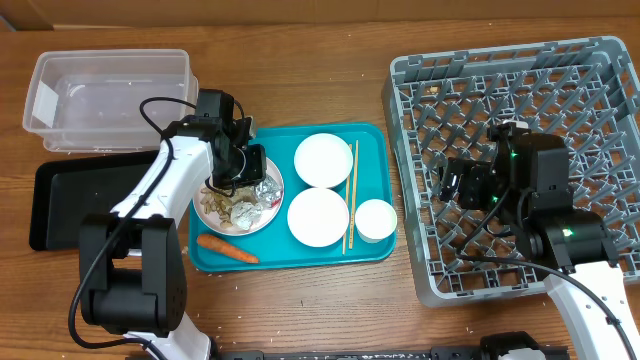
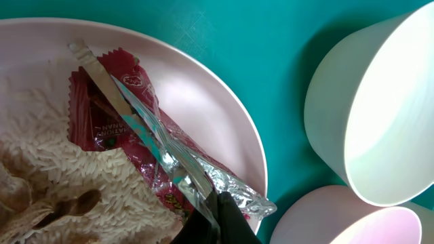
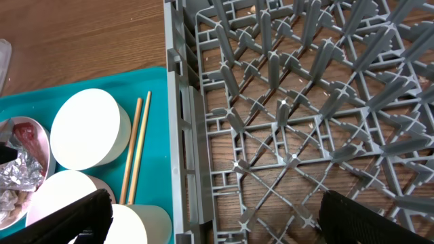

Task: Sort waste into correct bins and load items into the dishwasher
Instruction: 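Reach the left gripper to the plate and grasp the red foil wrapper, then carry the wrapper left and drop it into the clear bin, then return the left gripper to the plate and grasp the crumpled tissue, then carry the tissue left and release it into the clear bin, then reach the left gripper to the white cup and grasp it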

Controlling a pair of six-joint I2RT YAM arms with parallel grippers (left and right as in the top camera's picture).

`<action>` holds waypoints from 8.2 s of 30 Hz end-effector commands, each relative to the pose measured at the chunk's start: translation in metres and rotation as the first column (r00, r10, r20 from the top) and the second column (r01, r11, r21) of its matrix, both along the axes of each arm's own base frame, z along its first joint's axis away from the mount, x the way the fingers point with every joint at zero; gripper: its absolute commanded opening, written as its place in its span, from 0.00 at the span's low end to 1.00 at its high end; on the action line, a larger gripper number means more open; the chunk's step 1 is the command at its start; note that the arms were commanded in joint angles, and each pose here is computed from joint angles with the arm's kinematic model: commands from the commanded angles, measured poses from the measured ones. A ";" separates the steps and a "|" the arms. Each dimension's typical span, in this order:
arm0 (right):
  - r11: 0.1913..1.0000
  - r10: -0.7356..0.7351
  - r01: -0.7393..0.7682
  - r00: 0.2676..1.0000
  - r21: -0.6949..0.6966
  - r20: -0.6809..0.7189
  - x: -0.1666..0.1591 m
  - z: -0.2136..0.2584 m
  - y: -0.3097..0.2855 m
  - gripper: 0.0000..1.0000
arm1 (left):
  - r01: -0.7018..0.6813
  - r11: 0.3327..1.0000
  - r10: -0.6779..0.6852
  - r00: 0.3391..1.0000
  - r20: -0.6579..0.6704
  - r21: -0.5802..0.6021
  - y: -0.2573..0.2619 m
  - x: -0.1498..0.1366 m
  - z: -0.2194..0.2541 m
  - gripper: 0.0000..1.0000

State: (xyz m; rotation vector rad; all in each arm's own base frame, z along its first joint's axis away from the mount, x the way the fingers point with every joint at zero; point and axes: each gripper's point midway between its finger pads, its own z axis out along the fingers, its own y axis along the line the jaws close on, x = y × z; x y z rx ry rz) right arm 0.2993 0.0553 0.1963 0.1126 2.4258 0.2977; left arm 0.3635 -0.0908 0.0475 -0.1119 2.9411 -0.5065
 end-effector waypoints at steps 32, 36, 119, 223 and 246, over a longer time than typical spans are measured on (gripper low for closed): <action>1.000 0.000 -0.001 1.000 0.013 0.026 0.002 0.012 0.001 1.00 | -0.469 0.880 0.348 0.738 0.578 0.070 0.221 0.131 0.170 0.43; 1.000 0.000 -0.001 1.000 0.013 0.025 0.002 0.011 0.001 1.00 | -0.403 0.915 0.335 0.768 0.546 0.007 0.201 0.129 0.168 0.44; 1.000 0.000 0.000 1.000 0.011 0.006 -0.001 0.008 0.001 1.00 | 0.074 0.921 0.010 0.977 -0.214 0.383 0.032 -0.064 -0.007 0.48; 0.883 0.469 -0.466 0.873 0.059 -0.133 -0.039 -0.037 0.137 0.91 | -0.059 0.987 0.046 0.995 0.084 0.152 0.031 0.046 0.114 0.61; 0.984 -0.180 0.180 0.983 -0.005 -0.041 0.006 0.010 -0.022 1.00 | 0.518 0.845 -0.533 0.837 0.123 0.130 -0.134 -0.016 0.116 0.68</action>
